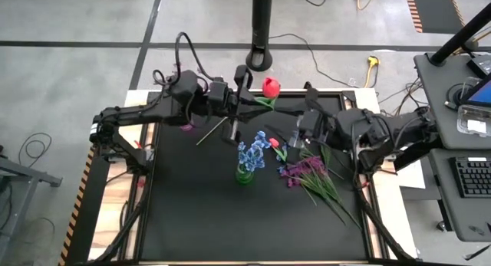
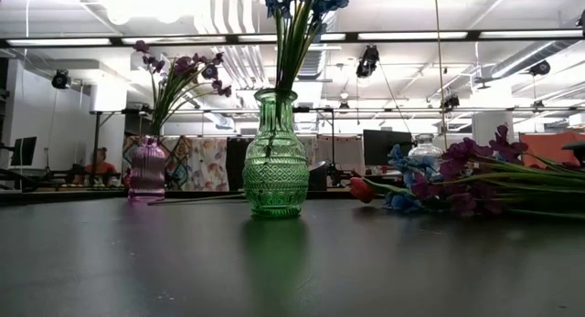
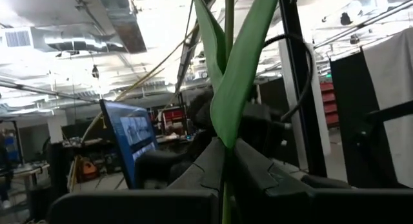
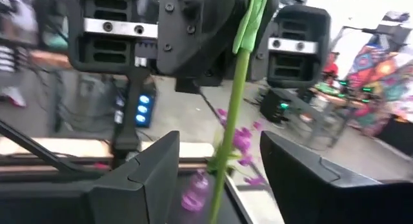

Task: Sort flowers into vase by color
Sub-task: Put the bottom left red flower into the transparent crystal vase

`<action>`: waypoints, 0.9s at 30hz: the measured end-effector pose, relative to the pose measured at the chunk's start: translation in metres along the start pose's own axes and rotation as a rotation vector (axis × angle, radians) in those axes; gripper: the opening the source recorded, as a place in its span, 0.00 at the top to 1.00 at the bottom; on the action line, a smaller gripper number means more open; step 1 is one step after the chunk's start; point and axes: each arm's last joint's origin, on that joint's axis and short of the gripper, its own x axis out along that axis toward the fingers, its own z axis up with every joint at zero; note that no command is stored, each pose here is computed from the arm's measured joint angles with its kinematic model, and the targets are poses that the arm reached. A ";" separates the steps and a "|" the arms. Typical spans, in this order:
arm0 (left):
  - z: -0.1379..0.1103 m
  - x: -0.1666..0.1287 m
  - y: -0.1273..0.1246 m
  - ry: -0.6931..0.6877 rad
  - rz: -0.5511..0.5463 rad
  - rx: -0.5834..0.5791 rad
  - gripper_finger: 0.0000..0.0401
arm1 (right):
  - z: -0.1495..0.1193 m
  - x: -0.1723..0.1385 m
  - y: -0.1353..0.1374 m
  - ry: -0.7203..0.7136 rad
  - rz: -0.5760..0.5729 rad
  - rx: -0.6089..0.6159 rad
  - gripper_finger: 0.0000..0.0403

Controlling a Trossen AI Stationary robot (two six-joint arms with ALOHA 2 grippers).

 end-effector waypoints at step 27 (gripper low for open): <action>-0.004 -0.001 0.000 0.093 0.007 -0.035 0.73 | -0.008 0.010 -0.013 0.043 0.005 0.063 0.97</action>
